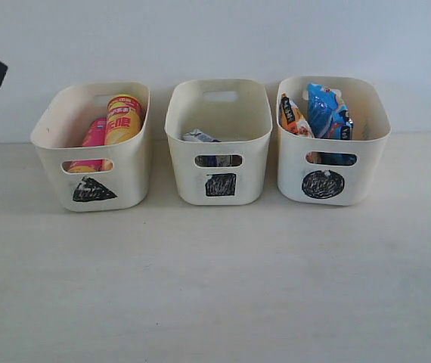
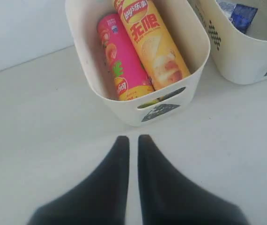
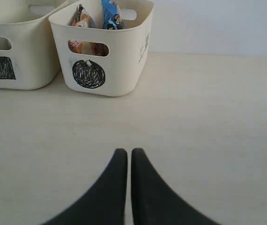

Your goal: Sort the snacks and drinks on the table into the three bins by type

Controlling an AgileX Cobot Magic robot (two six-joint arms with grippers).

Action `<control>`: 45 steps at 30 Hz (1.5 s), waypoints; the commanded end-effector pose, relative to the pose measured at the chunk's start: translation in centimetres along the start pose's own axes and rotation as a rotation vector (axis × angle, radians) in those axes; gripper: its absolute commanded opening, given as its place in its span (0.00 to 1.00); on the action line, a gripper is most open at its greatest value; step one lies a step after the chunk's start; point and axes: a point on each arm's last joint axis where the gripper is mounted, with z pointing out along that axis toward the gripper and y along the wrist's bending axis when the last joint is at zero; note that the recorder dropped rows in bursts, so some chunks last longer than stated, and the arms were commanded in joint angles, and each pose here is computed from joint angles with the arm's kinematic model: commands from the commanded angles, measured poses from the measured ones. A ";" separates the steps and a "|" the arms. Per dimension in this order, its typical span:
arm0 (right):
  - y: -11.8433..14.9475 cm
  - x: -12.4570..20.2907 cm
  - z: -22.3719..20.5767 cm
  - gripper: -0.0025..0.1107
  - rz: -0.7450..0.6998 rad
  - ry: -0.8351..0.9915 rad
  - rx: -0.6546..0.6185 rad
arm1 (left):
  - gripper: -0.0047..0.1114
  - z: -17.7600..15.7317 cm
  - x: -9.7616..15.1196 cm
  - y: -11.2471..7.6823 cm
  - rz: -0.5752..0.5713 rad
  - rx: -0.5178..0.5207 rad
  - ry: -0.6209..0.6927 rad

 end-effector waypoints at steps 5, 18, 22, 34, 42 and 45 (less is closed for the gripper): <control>0.0 0.0 0.0 0.02 -0.001 -0.010 0.003 | 0.07 -4.7 5.9 -1.1 -0.104 0.033 -0.134; 0.0 0.0 0.0 0.02 -0.001 -0.009 0.003 | 0.07 -10.9 14.1 -2.4 -0.126 0.051 -0.233; 0.0 0.0 0.0 0.02 -0.001 -0.009 0.003 | 0.07 -11.8 15.5 -2.9 -0.192 0.089 -0.312; 0.0 0.0 0.0 0.02 -0.001 -0.009 0.003 | 0.07 -8.6 19.3 -3.6 -0.218 0.073 -0.530; 0.0 0.0 0.0 0.02 -0.001 -0.009 0.003 | 0.07 -5.6 21.8 -4.0 -0.210 0.036 -0.580; 0.0 0.0 0.0 0.02 -0.001 -0.009 0.003 | 0.07 -5.5 23.0 -4.1 -0.174 0.017 -0.607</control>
